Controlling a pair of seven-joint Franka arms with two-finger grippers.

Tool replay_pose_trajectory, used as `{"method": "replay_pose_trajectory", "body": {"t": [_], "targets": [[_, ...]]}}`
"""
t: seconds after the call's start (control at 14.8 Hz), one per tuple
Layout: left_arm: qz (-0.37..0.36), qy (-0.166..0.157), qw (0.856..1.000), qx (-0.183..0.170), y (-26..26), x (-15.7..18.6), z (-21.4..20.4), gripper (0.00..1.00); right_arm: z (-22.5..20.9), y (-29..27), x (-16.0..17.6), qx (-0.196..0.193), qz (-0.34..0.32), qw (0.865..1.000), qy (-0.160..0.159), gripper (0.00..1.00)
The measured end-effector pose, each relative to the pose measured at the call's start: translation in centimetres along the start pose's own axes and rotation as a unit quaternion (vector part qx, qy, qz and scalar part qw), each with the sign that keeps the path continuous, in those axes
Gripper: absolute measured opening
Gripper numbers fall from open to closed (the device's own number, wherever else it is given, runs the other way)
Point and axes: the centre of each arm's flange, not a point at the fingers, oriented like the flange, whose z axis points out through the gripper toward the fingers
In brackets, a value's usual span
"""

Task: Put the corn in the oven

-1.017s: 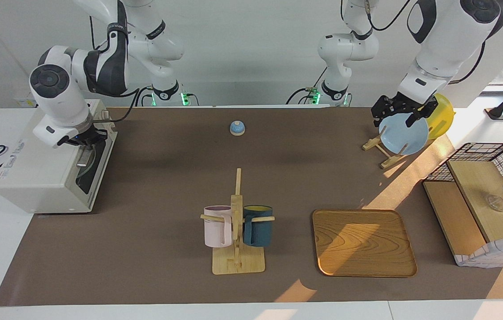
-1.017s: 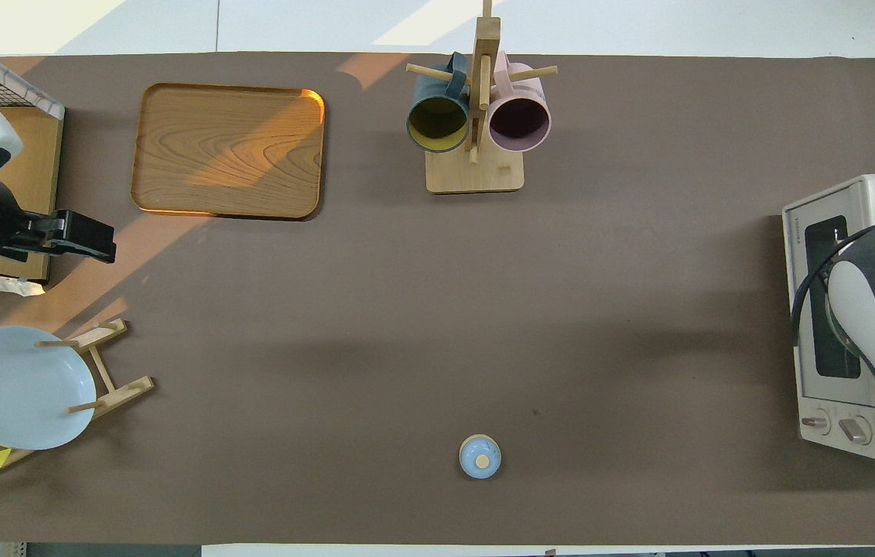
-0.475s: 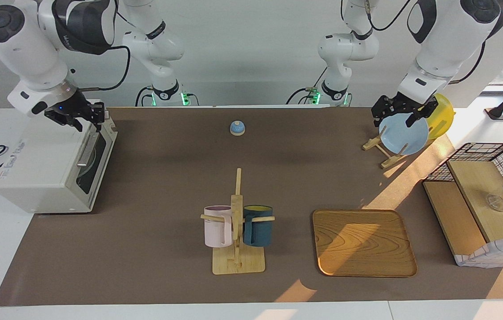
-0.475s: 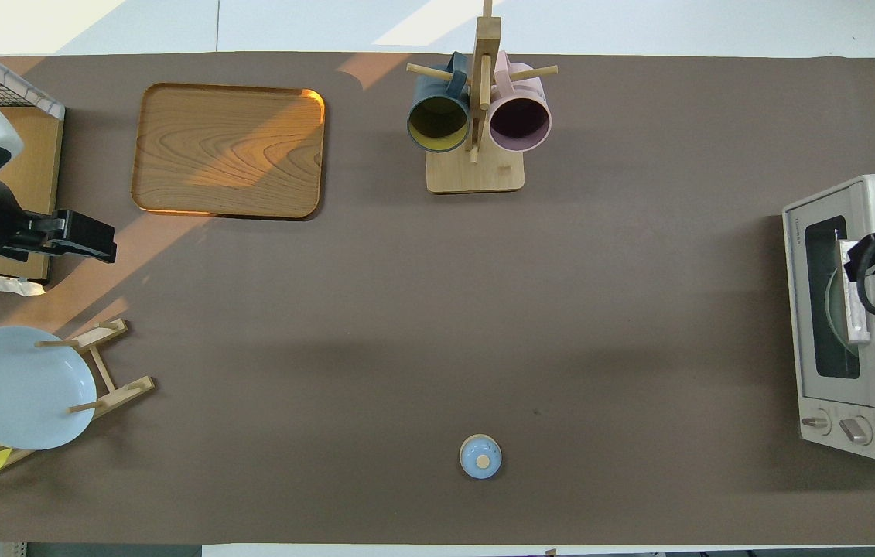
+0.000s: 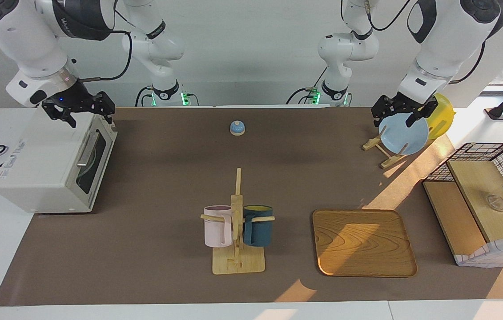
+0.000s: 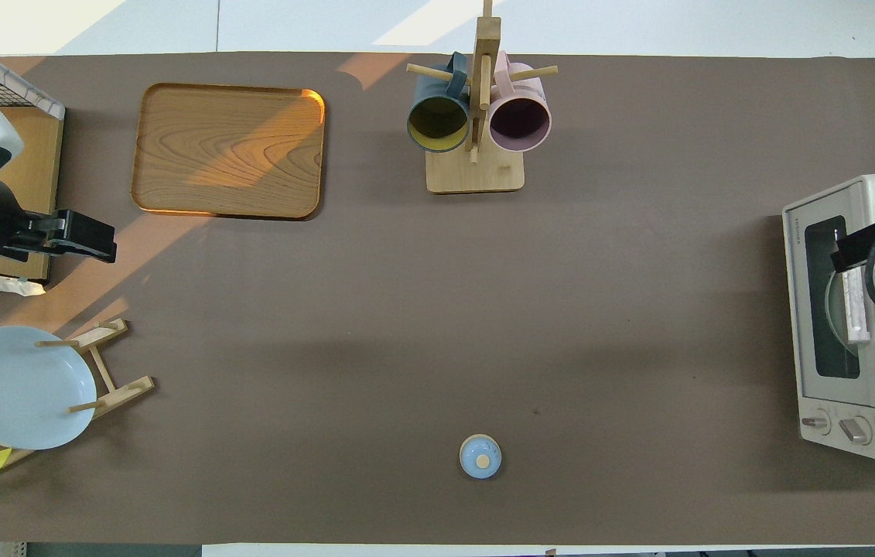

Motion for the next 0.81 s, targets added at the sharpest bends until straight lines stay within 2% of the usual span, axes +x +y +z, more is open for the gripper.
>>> {"method": "replay_pose_trajectory", "body": {"t": [0.81], "targets": [[0.0, 0.0, 1.0, 0.0, 0.0, 0.0, 0.0, 1.0, -0.4, -1.8, 0.4, -0.002, 0.022, 1.0, 0.004, 1.0]]}}
